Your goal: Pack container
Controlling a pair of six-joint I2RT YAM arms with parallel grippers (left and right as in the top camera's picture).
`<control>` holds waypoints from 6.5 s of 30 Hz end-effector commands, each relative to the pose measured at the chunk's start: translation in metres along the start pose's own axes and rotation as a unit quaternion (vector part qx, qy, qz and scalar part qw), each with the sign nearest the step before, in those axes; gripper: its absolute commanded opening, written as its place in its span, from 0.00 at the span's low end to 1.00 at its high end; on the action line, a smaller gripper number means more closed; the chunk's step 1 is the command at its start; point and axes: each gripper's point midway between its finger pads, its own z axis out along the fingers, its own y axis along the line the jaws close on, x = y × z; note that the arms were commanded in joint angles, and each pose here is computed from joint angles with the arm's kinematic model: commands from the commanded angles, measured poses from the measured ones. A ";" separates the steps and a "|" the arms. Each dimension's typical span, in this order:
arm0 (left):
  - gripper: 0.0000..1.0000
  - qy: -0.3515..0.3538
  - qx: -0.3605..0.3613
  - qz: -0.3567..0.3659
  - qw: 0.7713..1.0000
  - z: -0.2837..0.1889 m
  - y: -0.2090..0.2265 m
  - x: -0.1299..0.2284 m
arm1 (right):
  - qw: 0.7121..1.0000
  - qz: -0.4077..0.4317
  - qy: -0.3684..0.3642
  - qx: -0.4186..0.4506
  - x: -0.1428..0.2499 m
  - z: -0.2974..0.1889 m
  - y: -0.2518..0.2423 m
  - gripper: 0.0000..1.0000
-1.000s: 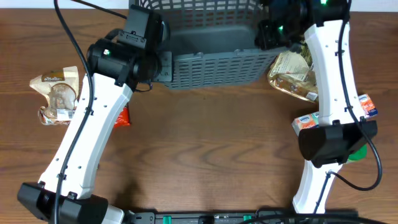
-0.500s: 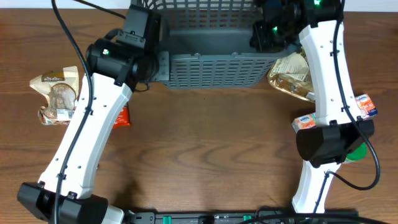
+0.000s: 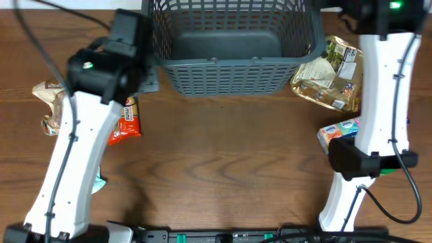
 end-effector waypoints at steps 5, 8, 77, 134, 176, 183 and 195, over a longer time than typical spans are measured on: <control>0.45 -0.007 -0.028 -0.044 0.999 -0.011 0.028 -0.001 | 0.986 0.155 0.010 0.059 0.010 0.014 -0.086 0.01; 0.45 -0.007 -0.028 -0.044 0.999 -0.011 0.028 -0.001 | 0.992 0.127 0.011 0.016 0.009 0.020 -0.085 0.01; 0.63 -0.042 -0.047 -0.052 0.997 -0.034 0.052 -0.004 | 0.975 0.135 0.110 0.137 0.084 0.029 -0.143 0.99; 0.91 -0.071 -0.134 -0.166 0.974 -0.063 0.146 0.003 | 0.913 0.204 0.333 -0.116 0.351 0.208 -0.136 0.99; 0.91 -0.046 -0.170 -0.188 0.966 -0.064 0.180 0.018 | 0.977 0.051 -0.209 -0.007 -0.027 -0.101 -0.050 0.01; 0.91 -0.047 -0.168 -0.189 0.966 -0.064 0.180 0.018 | 0.946 -0.146 -0.252 -0.144 -0.038 -0.090 0.084 0.01; 0.91 -0.041 -0.155 -0.188 0.969 -0.062 0.175 0.019 | 0.881 -0.395 -0.166 -0.200 0.054 0.044 0.215 0.01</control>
